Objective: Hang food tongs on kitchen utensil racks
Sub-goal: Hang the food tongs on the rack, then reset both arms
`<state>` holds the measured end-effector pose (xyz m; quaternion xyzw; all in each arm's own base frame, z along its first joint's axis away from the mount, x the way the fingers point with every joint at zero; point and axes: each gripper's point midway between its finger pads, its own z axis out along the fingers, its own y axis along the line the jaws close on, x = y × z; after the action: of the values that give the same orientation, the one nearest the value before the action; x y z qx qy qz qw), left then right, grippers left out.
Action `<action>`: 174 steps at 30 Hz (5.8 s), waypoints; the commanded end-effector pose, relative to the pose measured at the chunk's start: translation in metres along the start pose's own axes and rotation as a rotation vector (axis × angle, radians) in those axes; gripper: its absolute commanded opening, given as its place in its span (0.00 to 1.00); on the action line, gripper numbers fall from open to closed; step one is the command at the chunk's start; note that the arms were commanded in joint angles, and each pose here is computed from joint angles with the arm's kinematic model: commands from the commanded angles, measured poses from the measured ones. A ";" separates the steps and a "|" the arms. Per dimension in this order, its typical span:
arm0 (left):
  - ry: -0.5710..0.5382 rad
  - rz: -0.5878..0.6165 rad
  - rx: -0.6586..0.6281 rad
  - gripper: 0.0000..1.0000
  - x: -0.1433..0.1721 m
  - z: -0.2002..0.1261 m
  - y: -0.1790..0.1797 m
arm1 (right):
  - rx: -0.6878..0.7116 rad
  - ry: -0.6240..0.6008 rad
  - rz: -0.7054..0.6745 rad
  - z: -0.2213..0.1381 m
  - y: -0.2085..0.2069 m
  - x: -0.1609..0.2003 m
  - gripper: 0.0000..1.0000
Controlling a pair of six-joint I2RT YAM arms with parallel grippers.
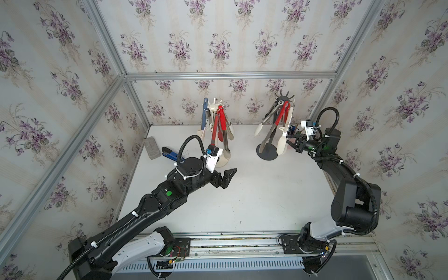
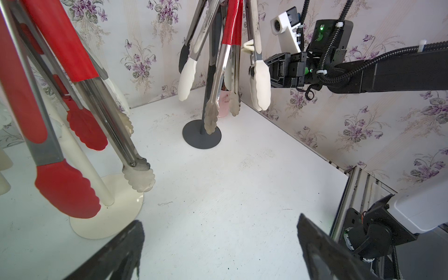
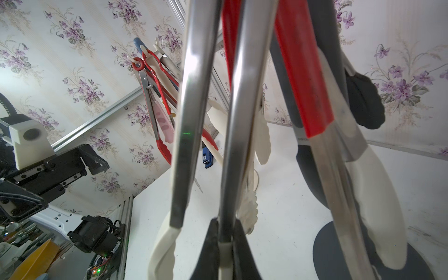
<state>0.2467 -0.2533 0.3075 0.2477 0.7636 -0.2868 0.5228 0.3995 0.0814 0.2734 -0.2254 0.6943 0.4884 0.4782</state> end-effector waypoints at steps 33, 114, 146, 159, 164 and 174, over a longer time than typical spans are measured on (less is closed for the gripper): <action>-0.010 -0.004 -0.001 0.99 -0.001 -0.003 0.001 | 0.016 0.083 0.035 -0.005 0.008 0.001 0.00; 0.007 -0.013 -0.097 0.99 0.009 0.009 0.020 | 0.803 -0.087 -0.119 -0.094 0.000 0.013 0.89; -0.019 -0.127 -0.857 0.99 0.114 -0.033 0.270 | 1.208 -0.339 0.094 -0.160 -0.093 0.140 1.00; -0.051 0.023 -0.793 0.99 0.100 -0.010 0.284 | 1.156 -0.329 -0.149 -0.109 -0.080 0.116 0.99; -0.002 0.082 -0.765 0.99 0.112 -0.015 0.275 | 1.145 -0.321 -0.176 -0.098 -0.081 0.119 0.99; -0.015 0.050 -0.815 0.99 0.144 -0.024 0.279 | 1.159 -0.268 -0.238 -0.081 -0.086 0.131 1.00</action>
<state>0.3576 -0.0358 0.1050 0.0645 0.8355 0.0317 0.5448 0.3687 -0.0026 0.1046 0.0580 0.7762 0.0160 0.6276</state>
